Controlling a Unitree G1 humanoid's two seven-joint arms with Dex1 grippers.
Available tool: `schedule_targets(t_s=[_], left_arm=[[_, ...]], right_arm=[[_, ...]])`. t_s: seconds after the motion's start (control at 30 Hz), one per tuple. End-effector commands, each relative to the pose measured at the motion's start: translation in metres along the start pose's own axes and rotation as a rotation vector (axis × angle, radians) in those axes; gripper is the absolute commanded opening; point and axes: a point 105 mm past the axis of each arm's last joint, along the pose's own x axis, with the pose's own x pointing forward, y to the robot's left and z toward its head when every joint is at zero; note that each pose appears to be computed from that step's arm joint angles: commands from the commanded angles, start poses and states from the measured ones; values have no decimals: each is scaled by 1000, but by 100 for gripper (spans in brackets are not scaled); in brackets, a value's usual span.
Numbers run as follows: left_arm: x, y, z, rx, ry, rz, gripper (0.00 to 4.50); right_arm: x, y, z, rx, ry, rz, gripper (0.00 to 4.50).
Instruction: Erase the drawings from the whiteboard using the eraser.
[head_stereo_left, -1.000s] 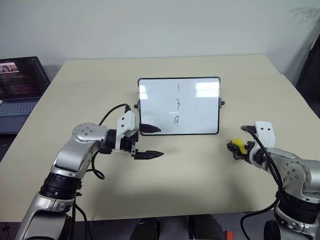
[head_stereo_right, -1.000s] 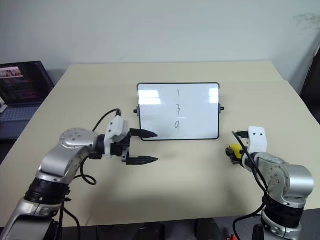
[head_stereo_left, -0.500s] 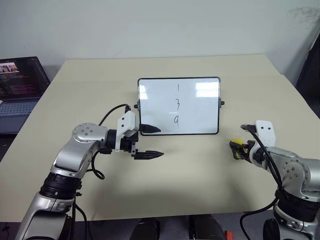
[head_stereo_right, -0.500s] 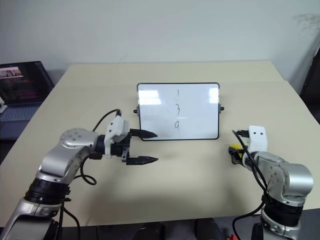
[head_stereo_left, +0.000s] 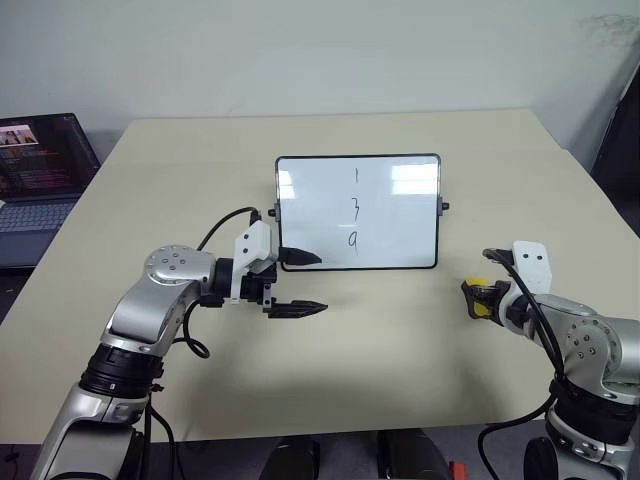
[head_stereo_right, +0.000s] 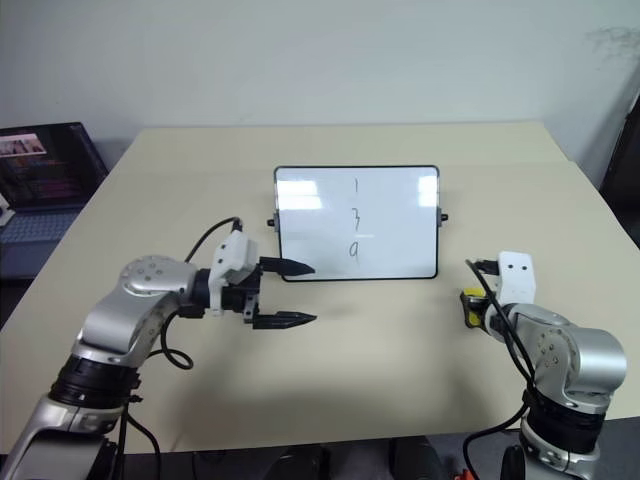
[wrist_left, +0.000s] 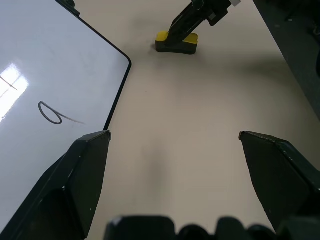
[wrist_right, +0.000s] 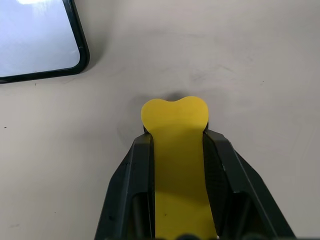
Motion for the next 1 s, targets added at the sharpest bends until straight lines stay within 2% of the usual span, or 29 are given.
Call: schedule_targets(t_s=[0.03, 0.2, 0.43, 0.8, 0.9, 1.0], left_arm=[[-4, 3, 13, 51, -17, 14, 450], [-5, 3, 13, 52, -16, 12, 450], [-4, 3, 14, 54, -15, 8, 450], [-4, 2, 14, 57, -16, 4, 450], [-4, 2, 14, 57, -15, 4, 450], [-4, 3, 14, 58, -15, 5, 450]], right_arm=[[-2, -2, 3, 1, -11, -14, 97], [-2, -1, 0, -14, 0, -13, 97], [-1, -3, 0, -7, 1, -26, 320], [0, -4, -2, 5, 4, -38, 320], [0, -5, -1, 12, -1, -42, 261], [-1, -5, 1, 17, -7, -42, 164]])
